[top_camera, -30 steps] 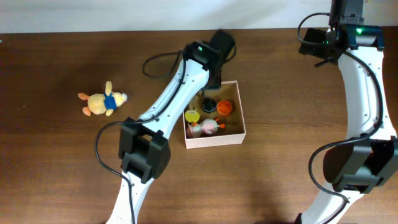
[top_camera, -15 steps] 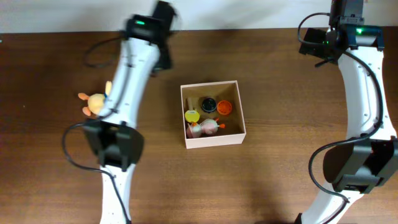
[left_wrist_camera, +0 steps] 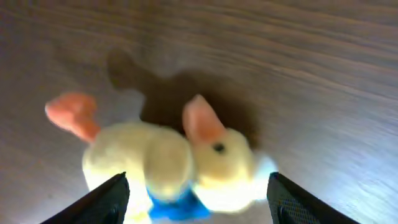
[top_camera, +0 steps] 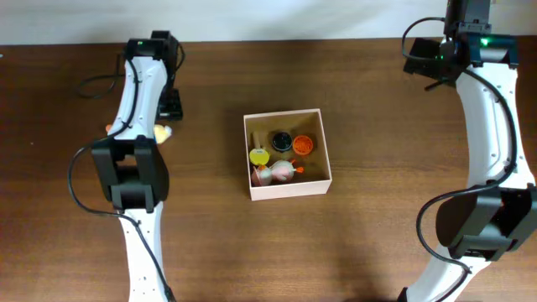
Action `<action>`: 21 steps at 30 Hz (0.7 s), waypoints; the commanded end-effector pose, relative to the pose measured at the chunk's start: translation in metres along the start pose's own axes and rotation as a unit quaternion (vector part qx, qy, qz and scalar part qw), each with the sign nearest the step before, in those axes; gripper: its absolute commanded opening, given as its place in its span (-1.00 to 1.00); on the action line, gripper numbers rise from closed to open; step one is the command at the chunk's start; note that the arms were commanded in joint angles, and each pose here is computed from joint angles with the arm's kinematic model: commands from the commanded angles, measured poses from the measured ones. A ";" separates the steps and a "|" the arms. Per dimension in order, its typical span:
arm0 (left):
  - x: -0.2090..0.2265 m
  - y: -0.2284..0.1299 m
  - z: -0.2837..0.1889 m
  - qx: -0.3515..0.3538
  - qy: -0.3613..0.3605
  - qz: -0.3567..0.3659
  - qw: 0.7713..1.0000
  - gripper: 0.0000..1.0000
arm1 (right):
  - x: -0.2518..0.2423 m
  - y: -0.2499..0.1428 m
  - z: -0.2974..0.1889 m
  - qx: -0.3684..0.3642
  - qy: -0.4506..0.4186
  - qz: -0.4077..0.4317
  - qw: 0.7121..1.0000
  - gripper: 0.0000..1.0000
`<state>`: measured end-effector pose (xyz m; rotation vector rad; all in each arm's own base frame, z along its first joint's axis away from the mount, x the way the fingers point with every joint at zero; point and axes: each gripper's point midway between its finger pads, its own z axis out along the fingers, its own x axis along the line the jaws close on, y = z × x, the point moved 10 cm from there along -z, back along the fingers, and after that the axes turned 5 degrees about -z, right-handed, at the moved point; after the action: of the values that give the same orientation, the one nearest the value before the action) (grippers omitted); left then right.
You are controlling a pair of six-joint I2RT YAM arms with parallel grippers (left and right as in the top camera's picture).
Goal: Pack container
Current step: 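Move the left gripper over the yellow plush bunny, then grasp the plush bunny with the left gripper and lift it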
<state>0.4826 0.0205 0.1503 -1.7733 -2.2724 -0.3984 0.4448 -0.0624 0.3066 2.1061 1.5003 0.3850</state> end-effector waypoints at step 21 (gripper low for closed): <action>0.003 0.018 0.033 -0.006 -0.054 -0.020 0.998 -0.67 | -0.001 0.002 0.000 -0.003 0.000 0.000 1.000 0.98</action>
<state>0.4993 0.0394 0.1256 -1.8126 -2.3740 -0.3593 0.4448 -0.0624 0.3066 2.1058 1.5007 0.3848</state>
